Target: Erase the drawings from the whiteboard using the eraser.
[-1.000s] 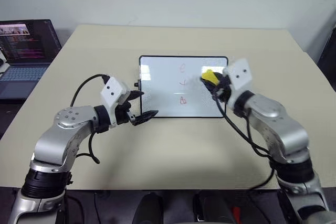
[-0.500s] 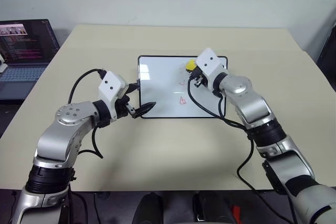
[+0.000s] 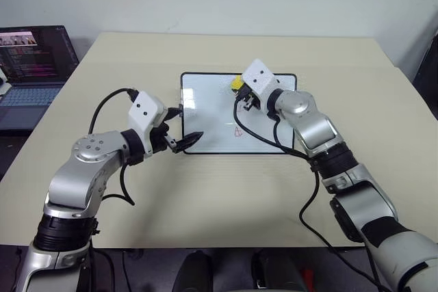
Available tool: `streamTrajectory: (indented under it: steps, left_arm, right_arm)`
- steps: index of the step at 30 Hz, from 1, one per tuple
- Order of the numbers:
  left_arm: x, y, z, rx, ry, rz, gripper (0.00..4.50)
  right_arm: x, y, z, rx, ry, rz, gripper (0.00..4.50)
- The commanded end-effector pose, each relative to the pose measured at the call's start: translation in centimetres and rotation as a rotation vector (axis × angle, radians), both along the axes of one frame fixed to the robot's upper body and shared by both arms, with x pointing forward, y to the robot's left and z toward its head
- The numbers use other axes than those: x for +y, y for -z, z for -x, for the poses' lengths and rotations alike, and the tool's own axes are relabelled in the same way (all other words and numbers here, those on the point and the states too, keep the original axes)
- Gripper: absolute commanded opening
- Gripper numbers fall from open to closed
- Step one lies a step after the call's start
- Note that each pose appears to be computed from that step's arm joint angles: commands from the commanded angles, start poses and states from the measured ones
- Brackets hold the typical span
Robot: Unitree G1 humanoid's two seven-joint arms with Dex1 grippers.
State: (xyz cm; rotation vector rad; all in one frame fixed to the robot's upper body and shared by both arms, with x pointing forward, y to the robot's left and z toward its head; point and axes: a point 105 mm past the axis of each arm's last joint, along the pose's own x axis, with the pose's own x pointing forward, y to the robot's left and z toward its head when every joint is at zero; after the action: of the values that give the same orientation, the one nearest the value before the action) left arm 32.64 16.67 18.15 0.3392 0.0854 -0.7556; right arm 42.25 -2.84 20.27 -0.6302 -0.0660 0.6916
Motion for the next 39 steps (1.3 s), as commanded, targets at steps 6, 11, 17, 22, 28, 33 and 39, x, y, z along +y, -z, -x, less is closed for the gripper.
streamTrajectory:
  steps: [6, 11, 17, 22, 28, 33, 39]
  left_arm:
    - [-0.1, -1.4, 0.1, -0.068, 0.000, 0.005, 4.50]
    - [-0.2, -1.3, 0.2, -0.064, 0.008, 0.004, 4.50]
    - [-0.4, -1.4, 0.2, -0.063, 0.019, 0.003, 4.50]
    - [-0.4, -1.4, 0.3, -0.063, 0.021, 0.001, 4.50]
    - [-0.3, -1.3, 0.3, -0.058, 0.018, -0.001, 4.50]
    - [-0.3, -1.2, 0.4, -0.057, 0.018, -0.002, 4.50]
    - [-0.4, -1.1, 0.5, -0.055, 0.022, 0.000, 4.50]
  right_arm:
    - [-0.4, 0.5, 0.1, 0.006, 0.000, 0.034, 1.25]
    - [0.3, -2.8, 0.2, -0.083, 0.005, -0.034, 1.25]
    - [-0.1, -1.7, -0.7, -0.091, 0.050, 0.008, 1.25]
    - [0.0, 1.0, -0.1, -0.033, 0.006, 0.107, 1.25]
    - [0.0, 2.7, 0.8, 0.013, -0.047, 0.176, 1.25]
    - [0.2, -2.0, 0.3, -0.102, -0.004, 0.011, 1.25]
    - [-1.5, -3.2, -0.8, -0.124, 0.083, -0.029, 1.25]
